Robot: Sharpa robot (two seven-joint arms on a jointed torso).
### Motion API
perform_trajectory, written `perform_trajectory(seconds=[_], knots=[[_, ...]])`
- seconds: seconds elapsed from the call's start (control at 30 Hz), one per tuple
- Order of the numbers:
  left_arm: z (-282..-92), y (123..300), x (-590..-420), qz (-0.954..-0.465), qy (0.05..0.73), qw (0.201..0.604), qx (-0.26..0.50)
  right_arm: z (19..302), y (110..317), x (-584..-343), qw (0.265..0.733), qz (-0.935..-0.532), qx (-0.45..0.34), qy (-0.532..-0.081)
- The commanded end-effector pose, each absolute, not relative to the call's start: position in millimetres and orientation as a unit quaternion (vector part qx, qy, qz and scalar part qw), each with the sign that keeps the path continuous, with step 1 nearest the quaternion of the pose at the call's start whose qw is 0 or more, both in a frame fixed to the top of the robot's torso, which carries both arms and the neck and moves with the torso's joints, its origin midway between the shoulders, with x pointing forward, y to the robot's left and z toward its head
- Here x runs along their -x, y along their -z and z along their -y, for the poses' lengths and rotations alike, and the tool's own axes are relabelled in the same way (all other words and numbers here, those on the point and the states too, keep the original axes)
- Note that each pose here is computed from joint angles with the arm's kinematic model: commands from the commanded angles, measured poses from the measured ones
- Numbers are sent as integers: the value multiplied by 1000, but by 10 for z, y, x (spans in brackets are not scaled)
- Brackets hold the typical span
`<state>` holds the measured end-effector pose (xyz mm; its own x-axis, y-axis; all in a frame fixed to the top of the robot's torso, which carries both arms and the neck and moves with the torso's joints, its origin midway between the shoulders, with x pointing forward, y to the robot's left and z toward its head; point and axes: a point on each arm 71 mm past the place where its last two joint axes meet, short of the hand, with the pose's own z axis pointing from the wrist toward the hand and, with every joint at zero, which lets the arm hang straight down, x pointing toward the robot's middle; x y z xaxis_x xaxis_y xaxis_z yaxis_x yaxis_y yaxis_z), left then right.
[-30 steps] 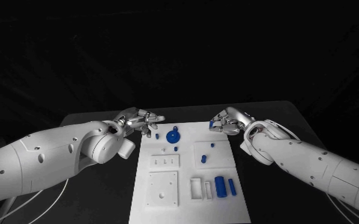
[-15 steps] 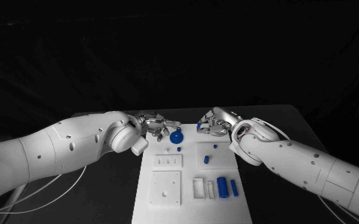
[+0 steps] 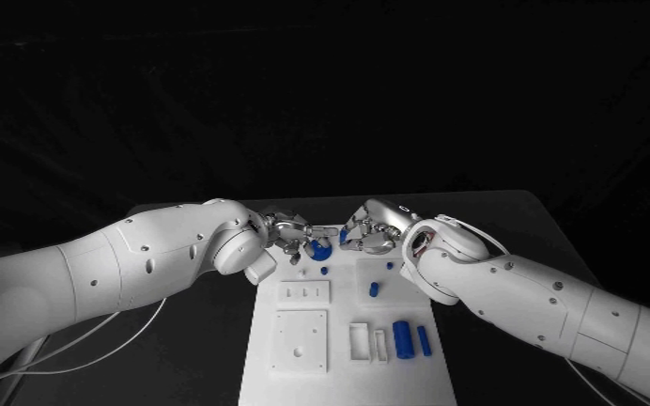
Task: Assemble the parts on the task board
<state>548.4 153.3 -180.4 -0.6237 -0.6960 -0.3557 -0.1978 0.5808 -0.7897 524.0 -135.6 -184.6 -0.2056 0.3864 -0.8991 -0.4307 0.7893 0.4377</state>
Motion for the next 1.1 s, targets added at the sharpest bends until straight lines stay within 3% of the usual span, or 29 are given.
perform_trajectory(seconds=[0.03,1.1], knots=[[-1507,1794,-5486,-829,360,343,257,1307,1861,-5219,620,-716,31,-319],[-1331,1797,-5461,-837,371,325,237,1110,1873,-5153,602,-726,53,-327]])
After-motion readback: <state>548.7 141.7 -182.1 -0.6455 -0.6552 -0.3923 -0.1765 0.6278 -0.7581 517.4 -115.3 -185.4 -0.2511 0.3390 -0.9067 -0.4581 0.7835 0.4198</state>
